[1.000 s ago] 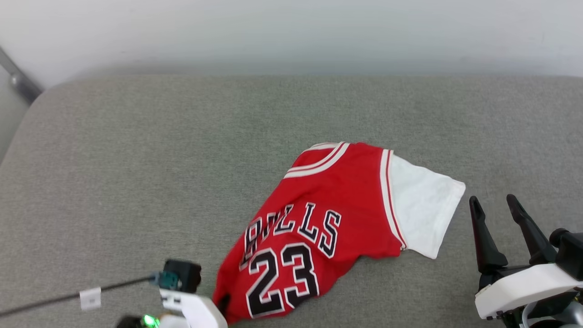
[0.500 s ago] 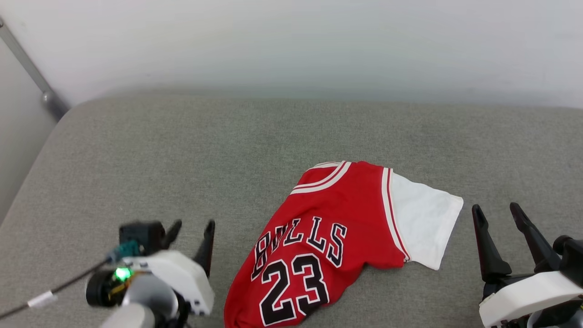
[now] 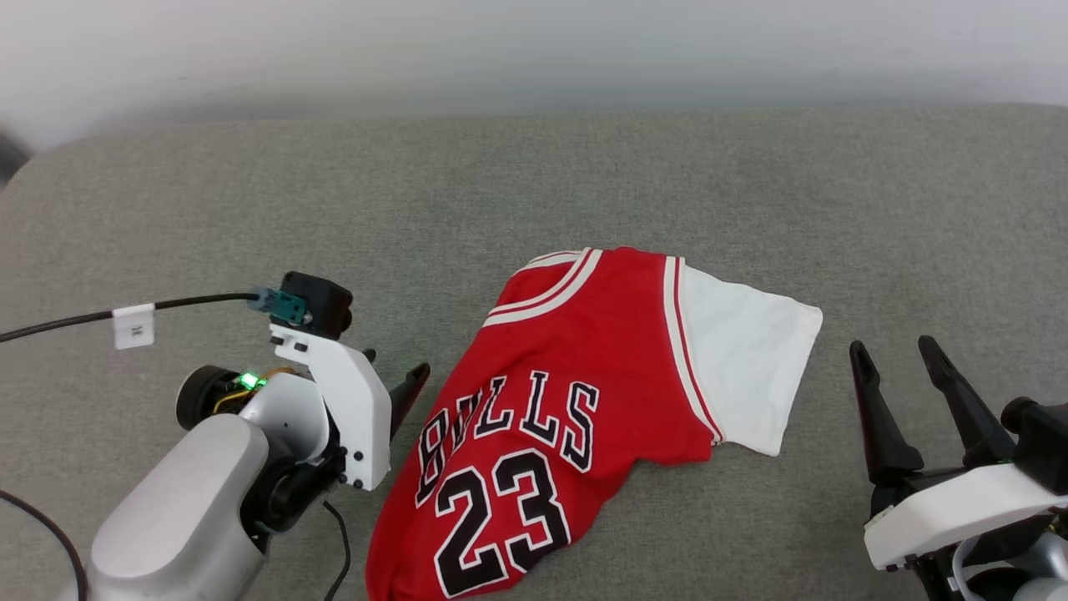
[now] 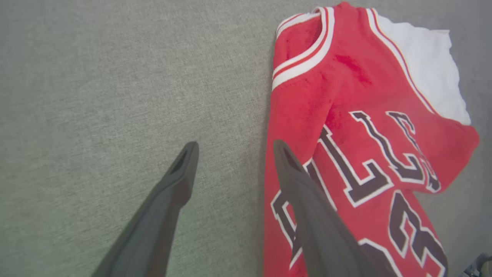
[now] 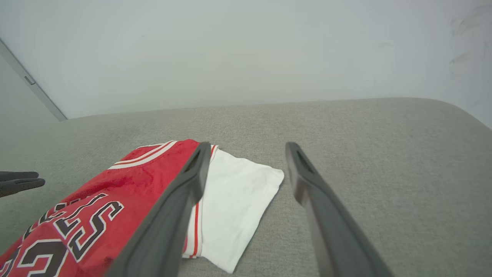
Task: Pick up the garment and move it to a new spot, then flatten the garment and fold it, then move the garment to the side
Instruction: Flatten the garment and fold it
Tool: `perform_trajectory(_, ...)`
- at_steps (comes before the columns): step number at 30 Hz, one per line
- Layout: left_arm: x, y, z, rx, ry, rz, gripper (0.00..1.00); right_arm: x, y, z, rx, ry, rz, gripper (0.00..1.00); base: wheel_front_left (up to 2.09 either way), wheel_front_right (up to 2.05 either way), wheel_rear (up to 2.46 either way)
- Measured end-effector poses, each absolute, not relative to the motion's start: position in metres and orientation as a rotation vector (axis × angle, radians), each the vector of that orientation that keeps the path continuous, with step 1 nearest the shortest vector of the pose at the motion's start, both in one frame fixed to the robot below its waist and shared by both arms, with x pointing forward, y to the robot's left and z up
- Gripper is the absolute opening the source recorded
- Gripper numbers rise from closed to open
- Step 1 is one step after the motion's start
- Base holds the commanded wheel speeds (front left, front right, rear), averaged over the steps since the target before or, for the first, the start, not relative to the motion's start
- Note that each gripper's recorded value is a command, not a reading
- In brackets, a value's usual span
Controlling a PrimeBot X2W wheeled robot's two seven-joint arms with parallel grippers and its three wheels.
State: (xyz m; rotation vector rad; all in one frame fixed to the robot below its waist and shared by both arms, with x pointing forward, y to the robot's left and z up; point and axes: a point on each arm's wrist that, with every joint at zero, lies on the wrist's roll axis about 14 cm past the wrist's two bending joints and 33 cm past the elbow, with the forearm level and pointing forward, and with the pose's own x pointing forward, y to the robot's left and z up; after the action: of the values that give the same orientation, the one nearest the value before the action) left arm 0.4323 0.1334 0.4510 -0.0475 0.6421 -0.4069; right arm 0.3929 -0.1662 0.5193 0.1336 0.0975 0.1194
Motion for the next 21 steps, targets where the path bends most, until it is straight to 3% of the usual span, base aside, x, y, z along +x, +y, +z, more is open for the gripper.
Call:
perform_trajectory(7,0.405,0.112,0.391,0.032,0.954,-0.554,1.0,0.392,-0.181,0.498,0.152,0.149,0.07,1.0,0.0,0.0,0.0)
perform_trajectory(13,0.395,0.104,0.373,0.106,1.09,-0.618,1.0,0.392,-0.186,0.49,0.167,0.17,0.053,1.0,0.0,0.0,0.0)
perform_trajectory(14,0.393,0.103,0.371,0.118,1.107,-0.626,0.8,0.392,-0.186,0.489,0.168,0.172,0.05,1.0,0.0,0.0,0.0)
perform_trajectory(16,0.392,0.1,0.369,0.133,1.116,-0.637,0.0,0.392,-0.187,0.488,0.169,0.175,0.046,1.0,0.0,0.0,0.0)
perform_trajectory(21,0.397,0.092,0.374,0.185,1.032,-0.643,0.0,0.39,-0.19,0.491,0.174,0.167,0.039,1.0,0.0,0.0,0.0)
